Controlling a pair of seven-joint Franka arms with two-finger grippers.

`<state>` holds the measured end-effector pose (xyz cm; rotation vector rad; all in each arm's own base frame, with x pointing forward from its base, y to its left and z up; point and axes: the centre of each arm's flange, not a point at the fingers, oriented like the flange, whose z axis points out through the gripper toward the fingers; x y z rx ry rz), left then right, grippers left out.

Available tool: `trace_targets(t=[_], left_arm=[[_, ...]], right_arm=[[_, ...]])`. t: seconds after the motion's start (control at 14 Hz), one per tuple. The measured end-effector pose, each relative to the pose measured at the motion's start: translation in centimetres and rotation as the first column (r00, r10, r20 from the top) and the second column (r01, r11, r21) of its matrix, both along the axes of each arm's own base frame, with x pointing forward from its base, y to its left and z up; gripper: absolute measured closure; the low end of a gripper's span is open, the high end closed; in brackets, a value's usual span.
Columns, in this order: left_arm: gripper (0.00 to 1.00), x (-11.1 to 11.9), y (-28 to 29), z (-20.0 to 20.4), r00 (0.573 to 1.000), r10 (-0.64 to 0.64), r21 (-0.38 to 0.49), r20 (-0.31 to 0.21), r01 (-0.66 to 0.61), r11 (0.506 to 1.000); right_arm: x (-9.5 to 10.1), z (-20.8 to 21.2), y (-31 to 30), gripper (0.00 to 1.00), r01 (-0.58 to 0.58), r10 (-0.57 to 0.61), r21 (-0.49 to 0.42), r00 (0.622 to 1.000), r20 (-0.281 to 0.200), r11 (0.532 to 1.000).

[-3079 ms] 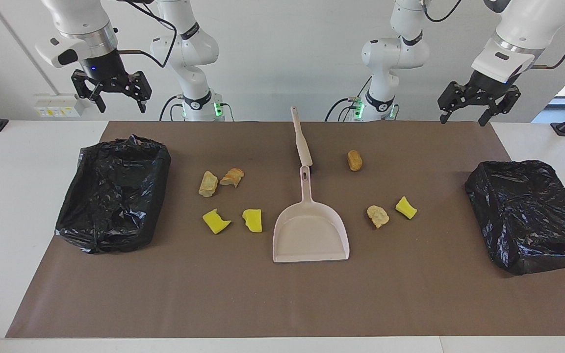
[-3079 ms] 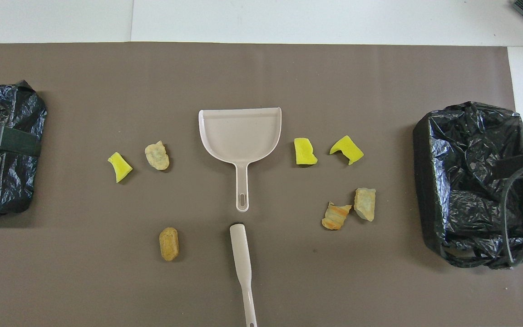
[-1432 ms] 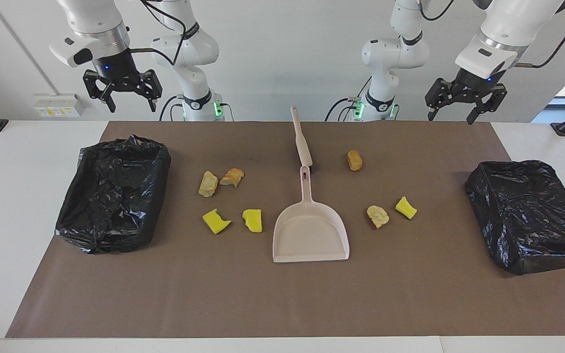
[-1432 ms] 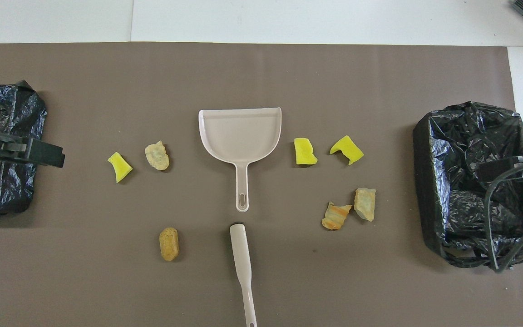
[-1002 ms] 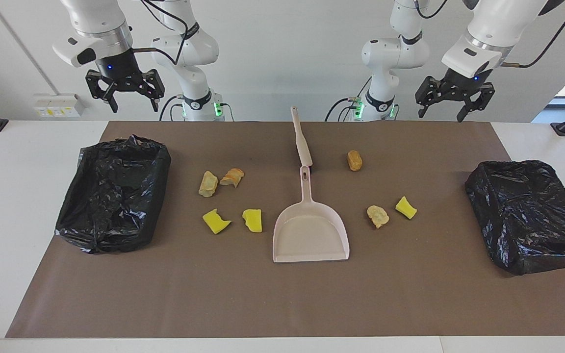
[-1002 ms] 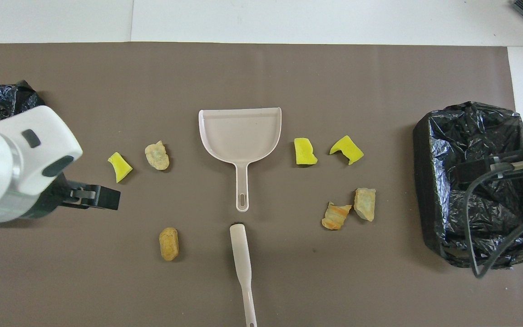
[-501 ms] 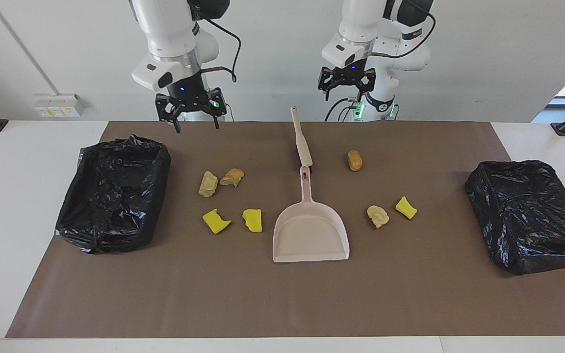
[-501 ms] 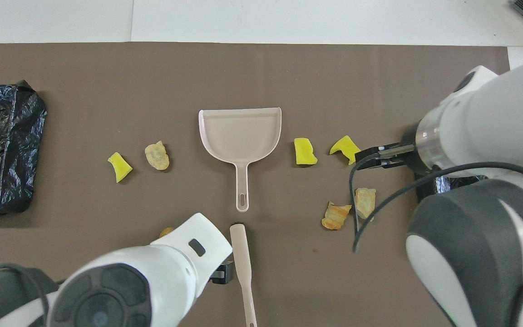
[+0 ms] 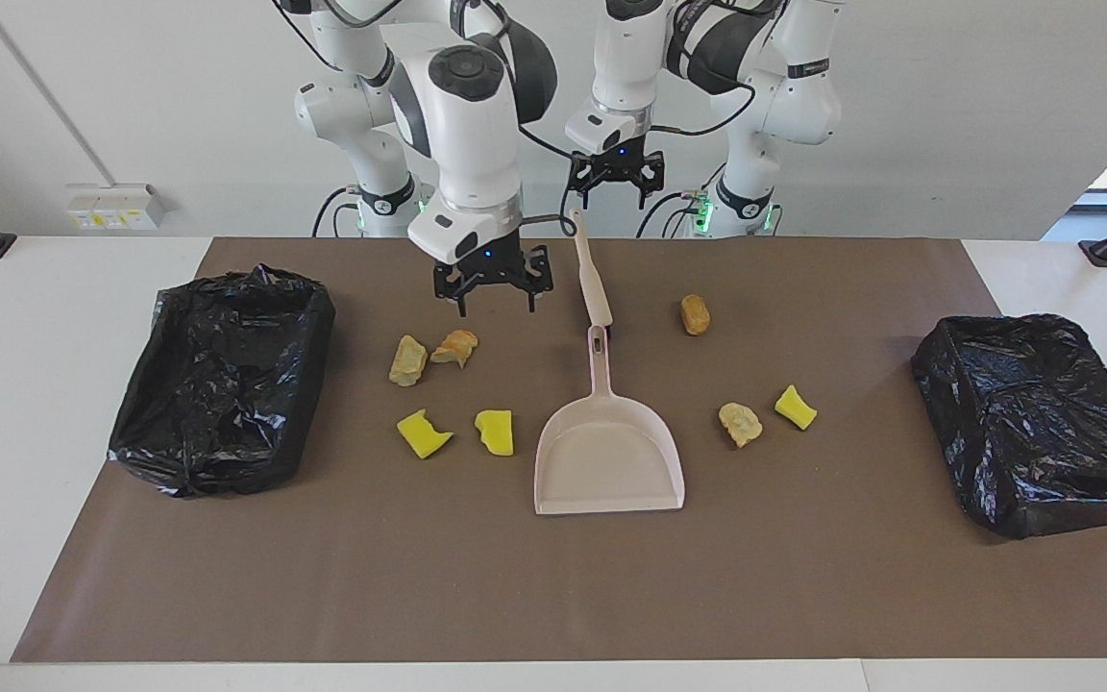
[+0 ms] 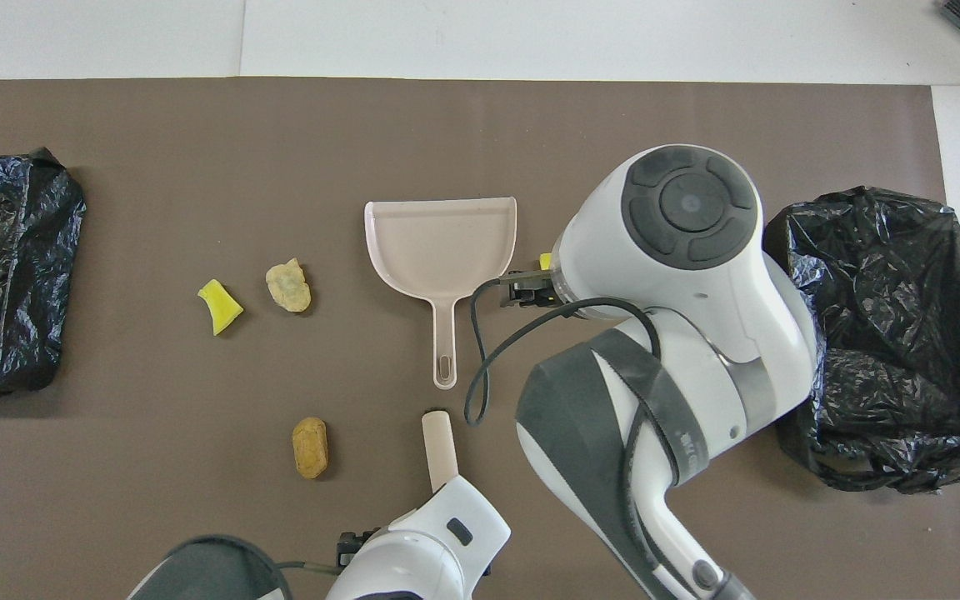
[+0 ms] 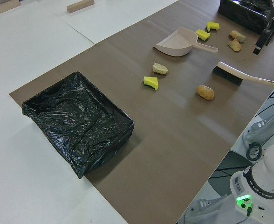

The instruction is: Sweep and dump trash in bin

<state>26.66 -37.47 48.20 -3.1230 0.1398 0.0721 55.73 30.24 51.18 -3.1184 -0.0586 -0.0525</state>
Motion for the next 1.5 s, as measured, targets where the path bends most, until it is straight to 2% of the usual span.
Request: trace_targets(t=[0.21, 0.43, 0.72, 1.22, 1.5], left_arm=[[0.00, -2.9, -1.2, -4.1, 1.000, 0.005, -0.006, 0.013, -0.005, 1.000], [0.00, -4.3, -1.3, -6.5, 1.000, -0.002, 0.009, 0.002, 0.002, 1.000], [0.00, -4.5, -1.7, -7.8, 1.000, 0.006, -0.002, 0.007, -0.006, 1.000], [0.00, -4.4, -1.7, -8.1, 1.000, 0.008, 0.002, 0.002, -0.008, 1.000], [0.00, -4.4, -1.8, -8.7, 1.000, 0.006, 0.008, -0.006, -0.006, 1.000]], right_arm=[[0.3, -2.0, 2.1, 0.00, 0.044, -0.044, 0.007, 0.999, 0.002, 0.999], [0.2, -4.5, 4.7, 0.00, 0.059, -0.059, 0.008, 0.998, -0.004, 0.998], [-0.8, -6.8, 8.6, 0.00, 0.074, -0.075, 0.028, 0.997, 0.013, 0.997], [-0.5, -6.5, 8.6, 0.00, 0.082, -0.083, 0.040, 0.996, 0.021, 0.996], [-2.0, -9.0, 11.2, 0.00, 0.067, -0.067, 0.027, 0.998, -0.005, 0.997]])
